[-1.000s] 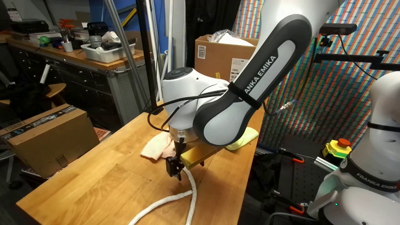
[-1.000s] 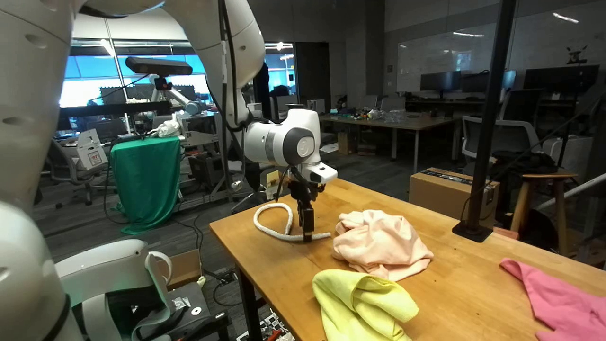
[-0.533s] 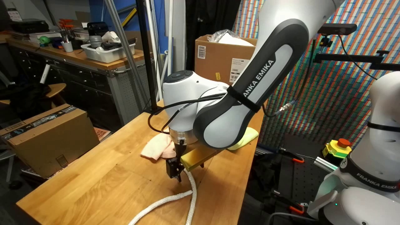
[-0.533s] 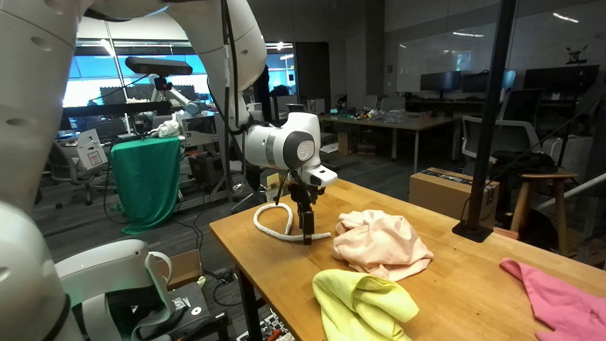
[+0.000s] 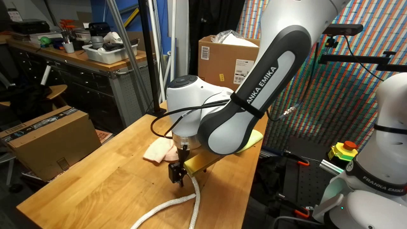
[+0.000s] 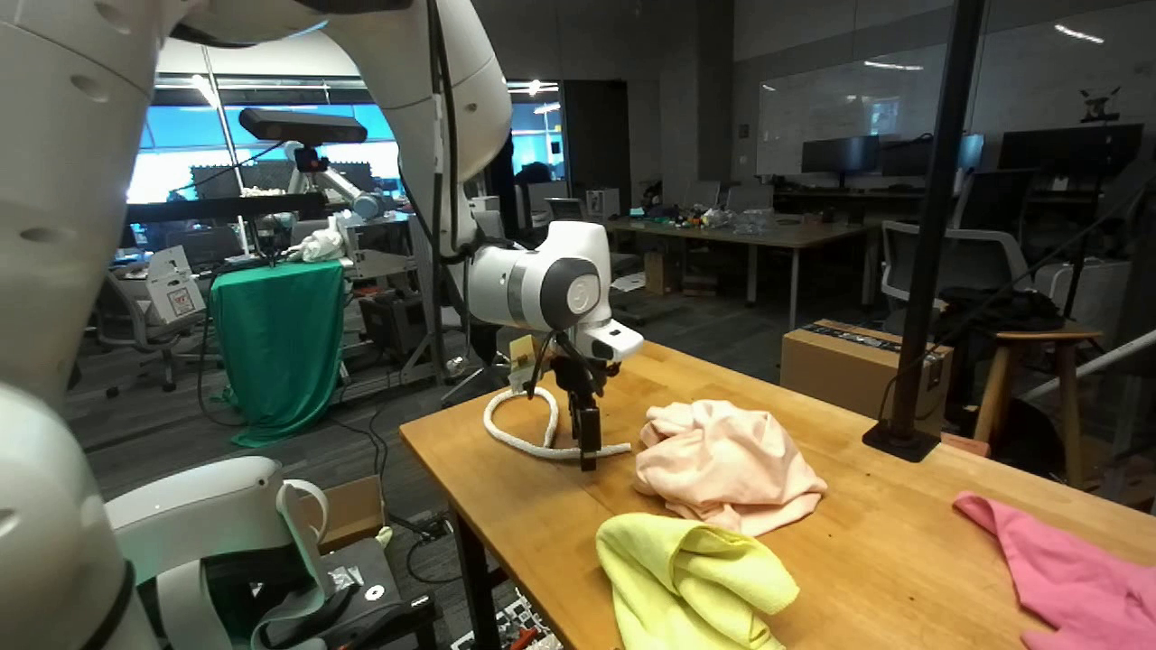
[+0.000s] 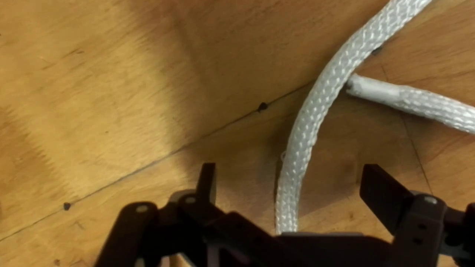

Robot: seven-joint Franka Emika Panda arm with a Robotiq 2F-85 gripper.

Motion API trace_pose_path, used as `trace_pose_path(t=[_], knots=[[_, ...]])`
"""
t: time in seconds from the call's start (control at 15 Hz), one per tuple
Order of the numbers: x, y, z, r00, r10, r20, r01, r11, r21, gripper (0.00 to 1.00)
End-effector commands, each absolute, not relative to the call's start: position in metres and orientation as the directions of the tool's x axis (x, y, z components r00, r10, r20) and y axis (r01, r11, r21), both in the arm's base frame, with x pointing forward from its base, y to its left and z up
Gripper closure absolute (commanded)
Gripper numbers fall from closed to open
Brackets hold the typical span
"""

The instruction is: Separate the objects on the table.

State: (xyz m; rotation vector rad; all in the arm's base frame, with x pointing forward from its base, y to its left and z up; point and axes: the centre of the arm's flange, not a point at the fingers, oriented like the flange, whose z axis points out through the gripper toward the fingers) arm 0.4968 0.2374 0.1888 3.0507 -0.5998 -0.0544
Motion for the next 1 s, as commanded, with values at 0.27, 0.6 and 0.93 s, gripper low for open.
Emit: trace_pose_path(t=[0.27,0.6,0.93], knots=[[0.4932,0.2392,0.1802,0.932,-0.361,0.018,-0.362,-0.932,0.036,0.00],[0.4911,0.2387,0.1789,0.937,-0.346,0.041,-0.348,-0.936,0.045,0.25],[0.4912,0.2434,0.1854,0.939,-0.336,0.074,-0.339,-0.940,0.032,0.64]])
